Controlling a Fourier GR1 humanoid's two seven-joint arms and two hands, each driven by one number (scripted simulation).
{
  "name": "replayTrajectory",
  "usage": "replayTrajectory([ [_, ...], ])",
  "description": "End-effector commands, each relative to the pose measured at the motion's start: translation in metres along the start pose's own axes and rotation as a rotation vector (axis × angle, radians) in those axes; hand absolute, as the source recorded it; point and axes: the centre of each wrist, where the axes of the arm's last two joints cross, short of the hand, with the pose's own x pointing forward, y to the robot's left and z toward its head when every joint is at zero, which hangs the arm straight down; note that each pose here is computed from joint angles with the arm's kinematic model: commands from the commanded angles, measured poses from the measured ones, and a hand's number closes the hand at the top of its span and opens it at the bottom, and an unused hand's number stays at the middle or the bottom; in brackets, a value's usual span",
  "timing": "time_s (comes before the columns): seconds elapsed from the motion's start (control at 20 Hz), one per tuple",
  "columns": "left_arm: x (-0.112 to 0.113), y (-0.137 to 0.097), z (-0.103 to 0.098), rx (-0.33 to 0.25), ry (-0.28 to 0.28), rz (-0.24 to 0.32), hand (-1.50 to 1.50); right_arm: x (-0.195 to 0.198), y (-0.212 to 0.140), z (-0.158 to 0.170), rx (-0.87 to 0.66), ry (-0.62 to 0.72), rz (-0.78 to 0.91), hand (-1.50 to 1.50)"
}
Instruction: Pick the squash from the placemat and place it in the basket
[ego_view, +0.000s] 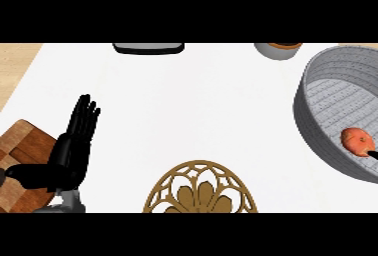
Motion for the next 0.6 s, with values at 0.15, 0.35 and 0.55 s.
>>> replayTrajectory([
  [0.15, 0.006, 0.005, 0.001, 0.021, -0.001, -0.015, 0.00, -0.004, 0.007, 0.002, -0.102, -0.080, -0.128, -1.50],
  [0.35, -0.008, -0.005, -0.002, -0.006, 0.005, -0.007, 0.00, 0.010, -0.019, -0.014, -0.226, -0.115, -0.144, -1.50],
  [0.55, 0.008, -0.004, -0.005, 0.024, 0.014, -0.003, 0.00, 0.014, -0.053, -0.016, -0.311, -0.107, -0.163, -1.50],
])
